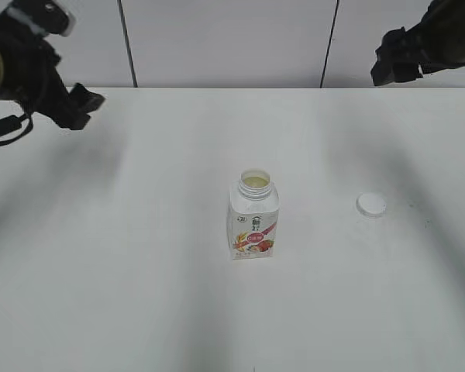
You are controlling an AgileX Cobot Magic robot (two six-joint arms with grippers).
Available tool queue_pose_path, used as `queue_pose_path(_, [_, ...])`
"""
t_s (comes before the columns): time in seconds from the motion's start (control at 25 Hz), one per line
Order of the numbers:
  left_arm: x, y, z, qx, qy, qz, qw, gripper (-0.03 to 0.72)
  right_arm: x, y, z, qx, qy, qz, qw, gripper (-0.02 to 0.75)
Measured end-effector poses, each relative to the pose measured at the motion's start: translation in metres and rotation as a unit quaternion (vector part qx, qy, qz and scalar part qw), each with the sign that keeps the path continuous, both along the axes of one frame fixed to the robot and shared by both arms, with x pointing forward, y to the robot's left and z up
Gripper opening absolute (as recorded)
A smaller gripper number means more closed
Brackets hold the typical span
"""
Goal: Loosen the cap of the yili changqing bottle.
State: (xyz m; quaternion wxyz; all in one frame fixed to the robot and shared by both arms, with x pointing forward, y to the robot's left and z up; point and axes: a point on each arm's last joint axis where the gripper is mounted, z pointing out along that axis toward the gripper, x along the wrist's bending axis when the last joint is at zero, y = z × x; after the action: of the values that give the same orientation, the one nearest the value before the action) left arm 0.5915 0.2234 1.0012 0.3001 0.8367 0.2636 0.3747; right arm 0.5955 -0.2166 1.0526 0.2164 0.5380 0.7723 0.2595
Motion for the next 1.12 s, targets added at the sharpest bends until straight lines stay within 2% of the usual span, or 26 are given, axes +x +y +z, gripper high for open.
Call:
queue_pose_path(0.08, [0.0, 0.015, 0.005, 0.009, 0.007, 0.091, 0.996, 0.572, 0.001, -0.001, 0.001, -0.012, -0.008, 0.004, 1.0, 0.595])
queue_pose_path(0.16, [-0.003, 0.028, 0.006, 0.017, 0.023, 0.167, 0.986, 0.572, 0.002, -0.002, 0.004, -0.02, -0.015, 0.007, 1.0, 0.595])
queue_pose_path(0.24, [-0.007, 0.039, 0.003, 0.022, 0.048, 0.238, 0.97, 0.572, 0.004, -0.002, 0.013, -0.023, -0.028, 0.009, 0.999, 0.595])
queue_pose_path(0.36, [-0.016, 0.049, -0.001, 0.034, 0.095, 0.3, 0.949, 0.572, 0.006, -0.001, 0.027, -0.021, -0.036, 0.008, 0.999, 0.595])
queue_pose_path(0.44, [-0.023, 0.051, -0.005, 0.046, 0.137, 0.311, 0.939, 0.572, 0.007, -0.003, 0.035, -0.024, -0.03, 0.007, 0.999, 0.595])
queue_pose_path(0.56, [-0.034, 0.047, -0.002, 0.025, 0.211, 0.318, 0.924, 0.572, 0.007, -0.011, 0.044, -0.025, -0.015, -0.003, 1.0, 0.595])
queue_pose_path(0.64, [-0.038, 0.045, 0.006, 0.024, 0.252, 0.32, 0.913, 0.572, 0.006, -0.02, 0.046, -0.029, 0.006, -0.015, 0.999, 0.595])
queue_pose_path(0.8, [-0.043, 0.047, 0.022, 0.026, 0.298, 0.337, 0.893, 0.572, -0.002, -0.037, 0.044, -0.038, 0.061, -0.036, 0.997, 0.595])
queue_pose_path(1.0, [-0.059, 0.066, 0.032, -0.01, 0.356, 0.36, 0.862, 0.572, -0.019, -0.042, 0.057, -0.024, 0.086, -0.042, 0.995, 0.595])
queue_pose_path(1.12, [-0.07, 0.077, 0.044, -0.051, 0.374, 0.371, 0.849, 0.572, -0.035, -0.043, 0.073, -0.015, 0.075, -0.041, 0.996, 0.595])
